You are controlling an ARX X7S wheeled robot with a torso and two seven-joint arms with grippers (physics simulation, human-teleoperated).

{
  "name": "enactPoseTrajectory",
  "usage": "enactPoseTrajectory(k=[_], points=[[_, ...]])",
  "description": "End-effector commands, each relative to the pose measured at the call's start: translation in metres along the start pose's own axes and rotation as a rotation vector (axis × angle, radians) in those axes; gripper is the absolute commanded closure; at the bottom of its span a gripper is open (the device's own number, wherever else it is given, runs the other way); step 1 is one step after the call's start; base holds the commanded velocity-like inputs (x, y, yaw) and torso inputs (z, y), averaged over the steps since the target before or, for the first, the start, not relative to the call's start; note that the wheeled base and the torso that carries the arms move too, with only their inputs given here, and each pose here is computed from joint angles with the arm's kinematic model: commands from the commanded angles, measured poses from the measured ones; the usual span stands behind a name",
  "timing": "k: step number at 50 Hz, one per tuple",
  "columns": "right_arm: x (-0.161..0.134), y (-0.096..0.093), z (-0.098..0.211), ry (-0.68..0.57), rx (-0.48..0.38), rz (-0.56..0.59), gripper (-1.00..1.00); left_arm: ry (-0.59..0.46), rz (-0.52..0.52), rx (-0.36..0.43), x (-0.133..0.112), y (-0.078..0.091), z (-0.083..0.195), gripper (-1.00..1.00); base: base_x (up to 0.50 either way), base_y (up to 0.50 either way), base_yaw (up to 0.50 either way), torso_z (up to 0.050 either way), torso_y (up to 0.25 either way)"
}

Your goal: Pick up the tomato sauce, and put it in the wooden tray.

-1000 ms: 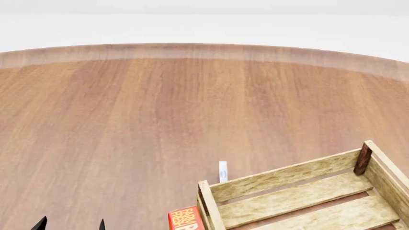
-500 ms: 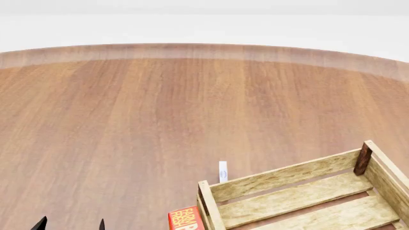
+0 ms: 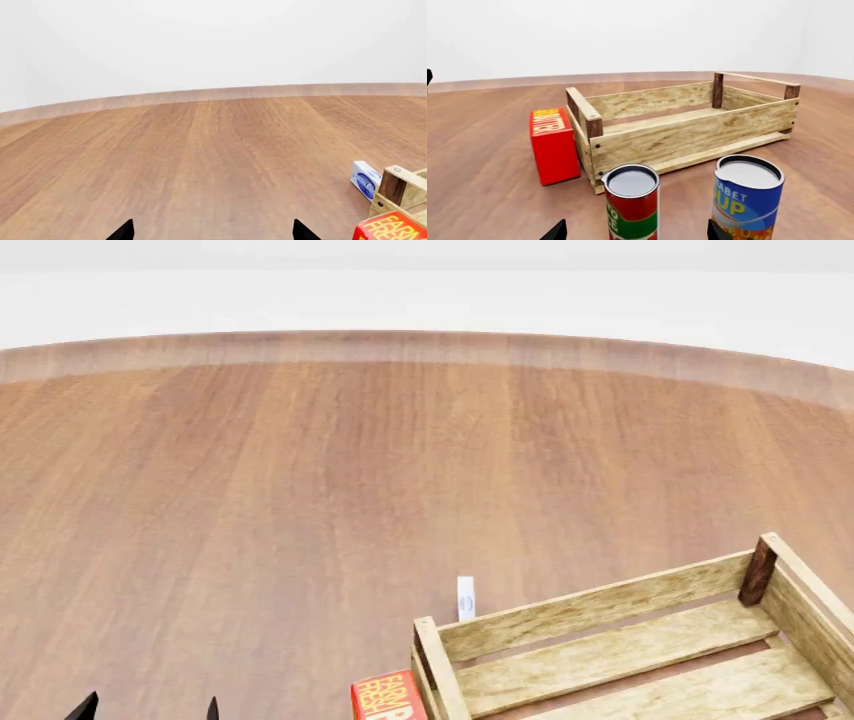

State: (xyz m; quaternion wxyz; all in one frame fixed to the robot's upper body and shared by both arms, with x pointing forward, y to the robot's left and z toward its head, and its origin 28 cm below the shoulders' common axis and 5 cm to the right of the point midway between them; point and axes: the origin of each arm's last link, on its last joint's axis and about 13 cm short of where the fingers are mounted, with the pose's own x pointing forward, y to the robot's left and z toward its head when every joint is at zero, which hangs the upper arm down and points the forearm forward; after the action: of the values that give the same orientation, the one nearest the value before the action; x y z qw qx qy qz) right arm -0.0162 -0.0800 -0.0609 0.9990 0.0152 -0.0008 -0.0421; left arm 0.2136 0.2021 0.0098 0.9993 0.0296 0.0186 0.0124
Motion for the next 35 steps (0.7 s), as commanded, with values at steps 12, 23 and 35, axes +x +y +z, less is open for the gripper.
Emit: enactPoseTrajectory(k=[12,23,35], points=[[0.01,0.0,-0.002,0.002,-0.026,-0.005,-1.0,-0.016,-0.003,-0.017,-0.001,0.001,0.001,-1.0,0.0,0.0,0.0,0.0,0.0],[0.018,0.003,-0.008,0.039,-0.084,0.036,-1.0,-0.016,-0.003,-0.017,-0.001,0.001,0.002,-1.0,0.0,0.0,0.0,0.0,0.0],[0.034,0.001,-0.008,0.048,-0.103,0.031,-1.0,-0.015,-0.002,-0.02,-0.001,0.001,0.003,-1.0,0.0,0.0,0.0,0.0,0.0]])
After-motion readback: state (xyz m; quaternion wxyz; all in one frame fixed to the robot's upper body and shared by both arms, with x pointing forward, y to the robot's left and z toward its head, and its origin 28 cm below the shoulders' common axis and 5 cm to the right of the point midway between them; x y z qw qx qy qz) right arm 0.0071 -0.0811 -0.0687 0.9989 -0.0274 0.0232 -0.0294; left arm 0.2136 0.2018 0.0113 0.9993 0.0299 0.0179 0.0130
